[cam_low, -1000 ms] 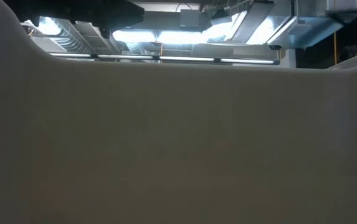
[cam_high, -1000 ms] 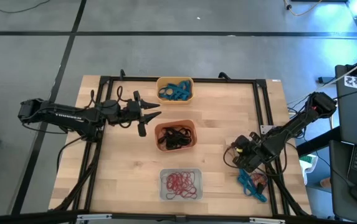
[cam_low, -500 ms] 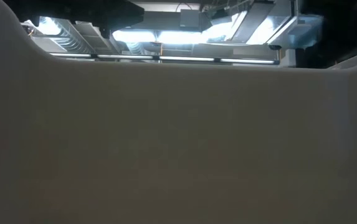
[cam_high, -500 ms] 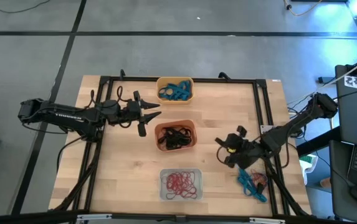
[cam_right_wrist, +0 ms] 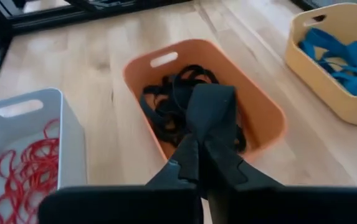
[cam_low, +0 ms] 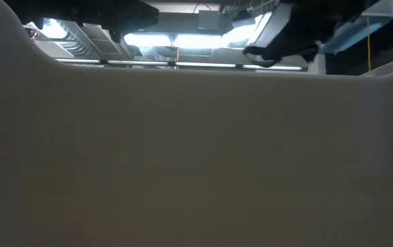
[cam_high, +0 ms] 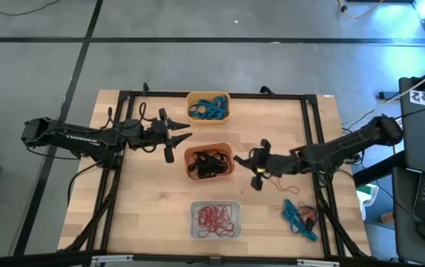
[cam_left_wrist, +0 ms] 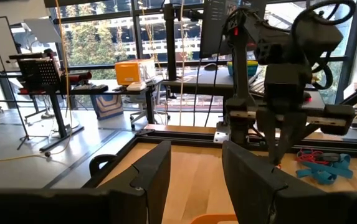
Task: Sort rubber bands into baskets
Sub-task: Put the black rubber band in the orange bin, then put the red rubber band in the white bin
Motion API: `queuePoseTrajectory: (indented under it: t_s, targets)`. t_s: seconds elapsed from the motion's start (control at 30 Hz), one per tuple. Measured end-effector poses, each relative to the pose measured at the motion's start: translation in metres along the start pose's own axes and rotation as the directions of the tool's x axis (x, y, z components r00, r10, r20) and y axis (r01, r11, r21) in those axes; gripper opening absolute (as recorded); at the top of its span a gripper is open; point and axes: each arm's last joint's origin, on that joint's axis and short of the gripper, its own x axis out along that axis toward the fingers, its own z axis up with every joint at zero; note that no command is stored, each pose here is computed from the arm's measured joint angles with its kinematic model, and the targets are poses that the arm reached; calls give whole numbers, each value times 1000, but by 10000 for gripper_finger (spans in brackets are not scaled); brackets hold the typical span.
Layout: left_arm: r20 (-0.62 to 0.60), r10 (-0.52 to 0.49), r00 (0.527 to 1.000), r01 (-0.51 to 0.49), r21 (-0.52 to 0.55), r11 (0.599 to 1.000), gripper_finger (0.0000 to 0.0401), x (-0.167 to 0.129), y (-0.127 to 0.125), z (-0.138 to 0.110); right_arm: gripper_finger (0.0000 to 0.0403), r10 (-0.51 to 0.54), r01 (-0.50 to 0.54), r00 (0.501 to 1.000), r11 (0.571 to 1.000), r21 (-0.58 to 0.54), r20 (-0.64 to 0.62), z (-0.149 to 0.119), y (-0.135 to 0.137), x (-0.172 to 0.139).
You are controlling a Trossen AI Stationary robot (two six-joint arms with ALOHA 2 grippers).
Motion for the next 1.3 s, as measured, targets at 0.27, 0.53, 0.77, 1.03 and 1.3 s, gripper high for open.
queuePoseTrajectory:
  t_s: [0.27,0.53,0.77,1.03,1.3]
  targets:
    - [0,0,1000,0,-5,1000,141,0,0,0,9,22,-22,1000,1000,11,21,-1,-3,43]
    - [0,0,1000,0,-5,1000,141,0,0,0,9,-16,14,999,999,48,43,-5,-15,77]
    - [0,0,1000,0,-2,1000,141,0,0,0,16,-33,31,999,996,81,26,-11,-24,97]
    - [0,0,1000,0,0,1000,141,0,0,0,140,-16,15,1000,993,118,10,-7,-23,100]
    - [0,0,1000,0,-1,1000,141,0,0,0,217,-29,36,994,998,58,-109,7,-19,96]
